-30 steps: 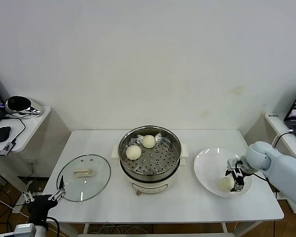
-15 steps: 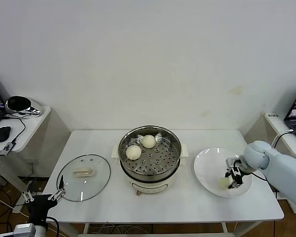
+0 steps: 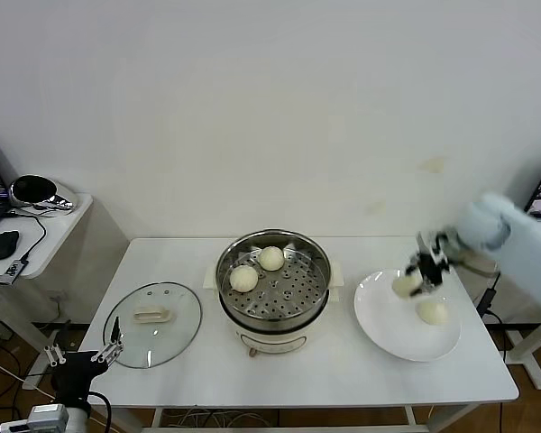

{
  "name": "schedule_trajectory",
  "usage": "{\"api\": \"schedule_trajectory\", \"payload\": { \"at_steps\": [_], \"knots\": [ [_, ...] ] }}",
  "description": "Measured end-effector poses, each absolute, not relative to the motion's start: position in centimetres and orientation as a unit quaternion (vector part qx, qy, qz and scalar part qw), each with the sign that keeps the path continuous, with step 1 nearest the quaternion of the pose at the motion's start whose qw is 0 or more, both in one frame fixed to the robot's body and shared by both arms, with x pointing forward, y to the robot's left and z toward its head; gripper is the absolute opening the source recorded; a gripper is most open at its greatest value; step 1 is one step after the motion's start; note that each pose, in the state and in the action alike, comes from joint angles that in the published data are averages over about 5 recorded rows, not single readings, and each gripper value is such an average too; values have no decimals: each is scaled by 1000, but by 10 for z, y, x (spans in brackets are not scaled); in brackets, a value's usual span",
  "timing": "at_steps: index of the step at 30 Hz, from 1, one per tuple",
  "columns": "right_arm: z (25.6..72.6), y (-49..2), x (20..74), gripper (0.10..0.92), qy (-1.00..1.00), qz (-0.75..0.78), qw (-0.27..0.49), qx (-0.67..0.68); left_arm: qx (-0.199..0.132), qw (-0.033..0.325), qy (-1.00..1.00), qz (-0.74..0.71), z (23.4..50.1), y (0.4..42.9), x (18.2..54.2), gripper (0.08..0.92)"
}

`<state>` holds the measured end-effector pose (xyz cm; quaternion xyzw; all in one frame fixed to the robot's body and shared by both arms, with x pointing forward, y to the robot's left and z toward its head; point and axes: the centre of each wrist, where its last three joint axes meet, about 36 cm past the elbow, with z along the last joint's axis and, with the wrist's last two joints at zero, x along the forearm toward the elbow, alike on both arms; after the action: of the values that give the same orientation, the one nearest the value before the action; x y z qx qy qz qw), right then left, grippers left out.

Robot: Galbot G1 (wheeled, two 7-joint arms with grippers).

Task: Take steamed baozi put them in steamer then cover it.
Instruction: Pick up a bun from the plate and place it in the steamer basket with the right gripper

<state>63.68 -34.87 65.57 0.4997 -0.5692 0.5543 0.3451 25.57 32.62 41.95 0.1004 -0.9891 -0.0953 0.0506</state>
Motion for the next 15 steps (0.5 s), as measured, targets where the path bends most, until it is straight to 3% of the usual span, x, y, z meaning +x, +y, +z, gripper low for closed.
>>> {"api": "schedule_trajectory", "payload": {
  "at_steps": [7,15],
  "knots": [
    [710,-272,646,518,-538,591,261,541,103,49,-989,-95,419,329,258,823],
    [707,-184,648,528,-463,626,182,601,108,47,-988,-95,421,330,257,823]
  ]
}}
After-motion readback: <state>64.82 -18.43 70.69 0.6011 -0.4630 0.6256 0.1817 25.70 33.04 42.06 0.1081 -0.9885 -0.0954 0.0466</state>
